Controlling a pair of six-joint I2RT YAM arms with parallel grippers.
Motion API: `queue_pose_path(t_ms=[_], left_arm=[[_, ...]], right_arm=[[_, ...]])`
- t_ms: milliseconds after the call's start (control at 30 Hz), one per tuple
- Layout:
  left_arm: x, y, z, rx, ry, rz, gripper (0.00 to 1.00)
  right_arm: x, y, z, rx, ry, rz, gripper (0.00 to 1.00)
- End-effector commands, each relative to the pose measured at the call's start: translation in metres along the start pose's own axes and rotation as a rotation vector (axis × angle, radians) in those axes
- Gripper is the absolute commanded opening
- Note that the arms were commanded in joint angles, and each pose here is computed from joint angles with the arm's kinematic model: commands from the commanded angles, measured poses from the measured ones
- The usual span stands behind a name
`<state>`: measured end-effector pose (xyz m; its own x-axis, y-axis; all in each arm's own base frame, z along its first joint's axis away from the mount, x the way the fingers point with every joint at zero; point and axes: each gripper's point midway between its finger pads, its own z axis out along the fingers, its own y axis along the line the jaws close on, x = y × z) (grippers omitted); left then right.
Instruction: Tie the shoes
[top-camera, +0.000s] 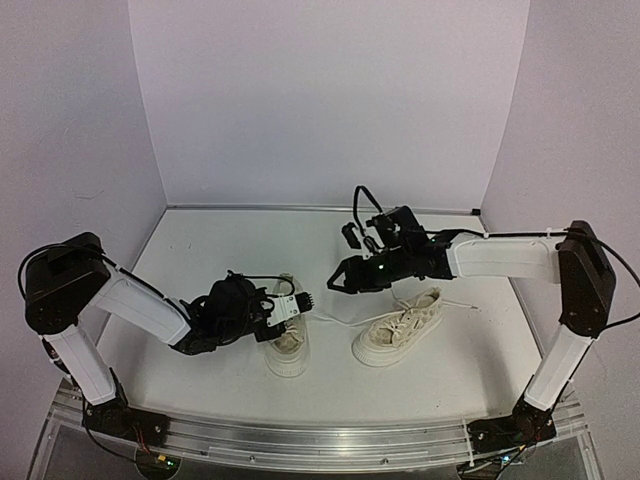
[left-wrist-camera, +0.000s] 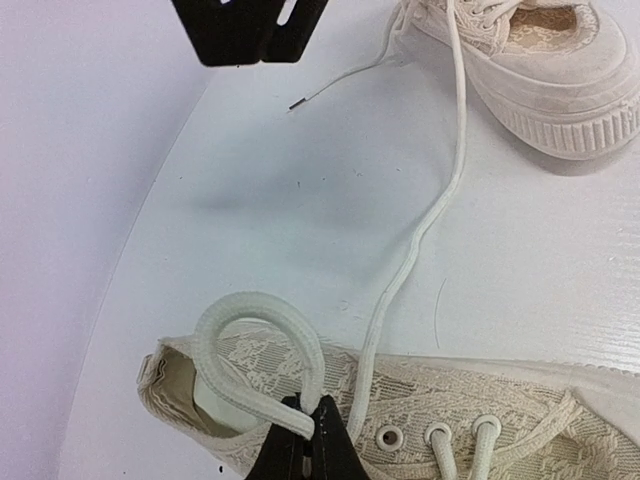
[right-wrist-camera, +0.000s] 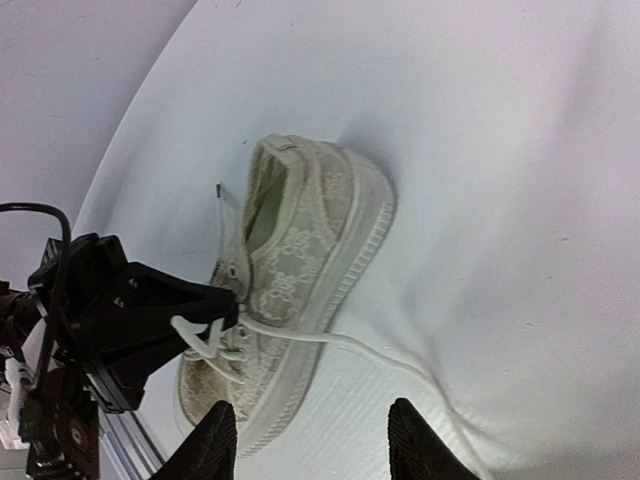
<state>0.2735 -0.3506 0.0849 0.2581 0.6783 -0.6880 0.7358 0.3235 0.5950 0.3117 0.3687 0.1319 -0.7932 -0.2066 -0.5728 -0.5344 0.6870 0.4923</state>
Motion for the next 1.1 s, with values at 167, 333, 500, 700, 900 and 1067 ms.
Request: queue_pose_path(t_ms=[167, 333, 500, 700, 900, 1067], left_arm=[[-0.007, 0.002, 0.003, -0.014, -0.041, -0.027, 0.00], [-0.007, 0.001, 0.003, -0.011, -0.043, -0.028, 0.00], [-0.006, 0.000, 0.003, -0.008, -0.043, -0.032, 0.00], [-0.007, 0.001, 0.003, -0.010, -0.043, -0.031, 0.00], [-0.007, 0.002, 0.003, -0.009, -0.044, -0.031, 0.00], [-0.008, 0.002, 0.004, -0.009, -0.045, -0.031, 0.00]], right_arm=[[0.038, -0.035, -0.024, 0.207, 0.168, -0.148, 0.48], [0.047, -0.052, -0.029, 0.294, 0.214, -0.183, 0.50], [0.050, -0.067, -0.027, 0.369, 0.260, -0.220, 0.56], [0.070, -0.086, -0.017, 0.419, 0.343, -0.236, 0.57], [0.081, -0.094, -0.010, 0.433, 0.389, -0.242, 0.55], [0.080, -0.092, -0.012, 0.429, 0.388, -0.248, 0.37]])
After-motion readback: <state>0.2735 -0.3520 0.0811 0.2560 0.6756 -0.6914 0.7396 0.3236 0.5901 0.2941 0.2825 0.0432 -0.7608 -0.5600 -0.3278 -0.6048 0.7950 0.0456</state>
